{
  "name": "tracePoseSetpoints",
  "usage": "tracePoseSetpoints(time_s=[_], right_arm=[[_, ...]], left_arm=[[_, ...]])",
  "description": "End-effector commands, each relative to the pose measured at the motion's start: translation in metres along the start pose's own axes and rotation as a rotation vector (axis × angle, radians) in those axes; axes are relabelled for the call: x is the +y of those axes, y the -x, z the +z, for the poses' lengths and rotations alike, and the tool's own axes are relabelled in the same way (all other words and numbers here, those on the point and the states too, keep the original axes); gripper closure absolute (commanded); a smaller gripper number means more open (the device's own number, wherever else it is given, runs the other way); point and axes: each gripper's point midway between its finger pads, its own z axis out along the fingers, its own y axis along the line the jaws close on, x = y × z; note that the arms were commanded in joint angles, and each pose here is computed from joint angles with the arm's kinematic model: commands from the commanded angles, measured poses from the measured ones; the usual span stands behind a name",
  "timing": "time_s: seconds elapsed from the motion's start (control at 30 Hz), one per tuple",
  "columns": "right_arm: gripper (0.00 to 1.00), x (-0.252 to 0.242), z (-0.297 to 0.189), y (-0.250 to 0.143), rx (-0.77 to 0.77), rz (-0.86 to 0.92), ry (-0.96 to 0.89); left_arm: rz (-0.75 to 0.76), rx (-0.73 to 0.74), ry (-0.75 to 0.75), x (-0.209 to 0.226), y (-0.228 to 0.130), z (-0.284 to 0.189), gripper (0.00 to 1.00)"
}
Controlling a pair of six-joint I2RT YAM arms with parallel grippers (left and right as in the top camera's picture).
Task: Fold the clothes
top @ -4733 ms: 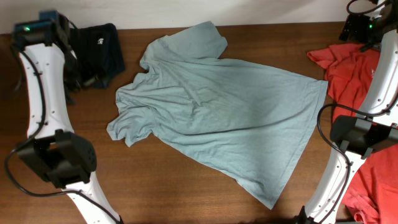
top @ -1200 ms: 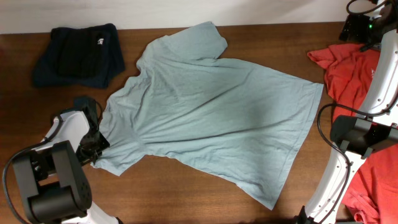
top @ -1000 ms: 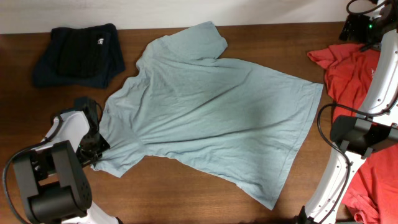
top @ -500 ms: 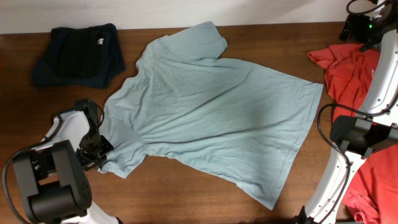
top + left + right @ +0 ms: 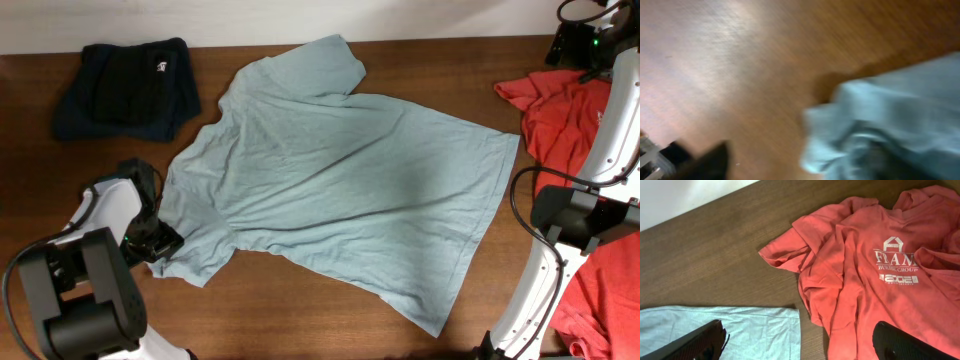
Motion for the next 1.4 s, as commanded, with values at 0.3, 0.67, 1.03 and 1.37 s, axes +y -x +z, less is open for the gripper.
tracePoseSetpoints(time_s=[0.3,0.67,1.03,1.37], right_arm=[[0.01,0.005,-0.011,0.005,-0.029,0.005,0.033],[0.28,0.047,-0.038,-0.038,0.131,-0.025,0.283],[0.29,0.084,-0.230,-0.065,-0.123,0.010,0.329],[0.25,0.080,-0.205,-0.247,0.281,-0.086,0.208]], left_arm=[[0.133,-0.182,-0.221,-0.035,0.049,-0.104,0.01],[0.372,-0.469,-0.477,-0.089,0.073,-0.227,0.01],[0.378,-0.448,-0.469,-0.087,0.068,-0.225,0.01],[0.373,-0.469,-0.478,-0.089,0.072,-0.228,0.01]])
